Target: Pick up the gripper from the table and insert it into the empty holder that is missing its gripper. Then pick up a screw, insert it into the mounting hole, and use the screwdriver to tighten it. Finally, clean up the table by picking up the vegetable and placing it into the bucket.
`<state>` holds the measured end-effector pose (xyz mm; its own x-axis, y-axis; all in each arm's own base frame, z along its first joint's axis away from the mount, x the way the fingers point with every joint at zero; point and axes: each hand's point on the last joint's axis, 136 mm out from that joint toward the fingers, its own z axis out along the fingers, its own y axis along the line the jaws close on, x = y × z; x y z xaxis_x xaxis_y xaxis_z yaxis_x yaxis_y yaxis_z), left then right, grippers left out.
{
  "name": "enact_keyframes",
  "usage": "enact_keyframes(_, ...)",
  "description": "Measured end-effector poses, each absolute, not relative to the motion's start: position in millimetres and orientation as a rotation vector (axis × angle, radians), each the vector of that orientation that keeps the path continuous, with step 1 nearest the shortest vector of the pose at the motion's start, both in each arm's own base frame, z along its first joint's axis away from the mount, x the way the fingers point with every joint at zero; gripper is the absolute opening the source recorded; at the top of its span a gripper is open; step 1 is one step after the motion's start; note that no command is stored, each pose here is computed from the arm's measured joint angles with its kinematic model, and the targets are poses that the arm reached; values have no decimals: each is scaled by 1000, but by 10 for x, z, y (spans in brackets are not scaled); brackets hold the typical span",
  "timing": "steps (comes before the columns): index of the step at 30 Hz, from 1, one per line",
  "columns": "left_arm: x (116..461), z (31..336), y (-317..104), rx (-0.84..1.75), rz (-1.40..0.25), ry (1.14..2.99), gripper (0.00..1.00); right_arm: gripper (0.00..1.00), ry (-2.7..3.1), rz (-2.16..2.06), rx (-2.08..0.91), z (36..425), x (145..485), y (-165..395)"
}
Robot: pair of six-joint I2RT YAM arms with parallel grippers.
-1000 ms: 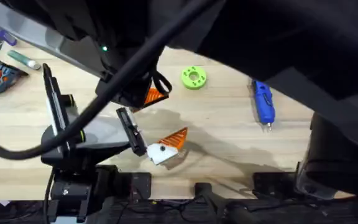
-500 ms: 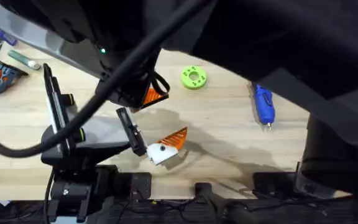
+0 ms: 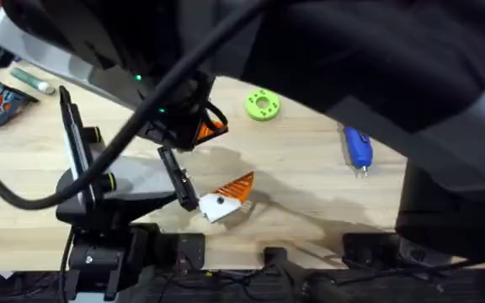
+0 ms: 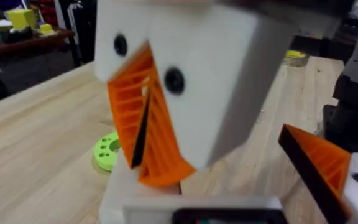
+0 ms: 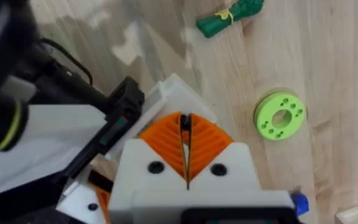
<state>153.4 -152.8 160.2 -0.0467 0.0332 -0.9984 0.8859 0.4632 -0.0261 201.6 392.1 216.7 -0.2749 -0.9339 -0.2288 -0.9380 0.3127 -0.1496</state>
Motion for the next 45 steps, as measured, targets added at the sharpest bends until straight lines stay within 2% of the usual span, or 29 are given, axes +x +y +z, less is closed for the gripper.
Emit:
enact_keyframes(27,1537,1600,-1526,853,-855,1463,986,27,2307,25,-1691,2162,2025,3939)
enact_keyframes(28,1536,1600,-1527,853,-856,1462,986,136,2308,24,-1685,2164,2031,3942)
enact_keyframes(33,1535,1600,-1527,851,-859,1464,985,859,2296,-47,-1640,2220,2185,3862)
enact_keyframes(34,1536,1600,-1527,851,-859,1464,985,920,2295,-54,-1632,2232,2218,3843)
enact_keyframes(36,1535,1600,-1527,851,-859,1464,985,946,2297,-54,-1626,2243,2234,3831)
enact_keyframes(45,1535,1601,-1527,855,-855,1460,985,949,2297,-54,-1631,2280,2208,3812)
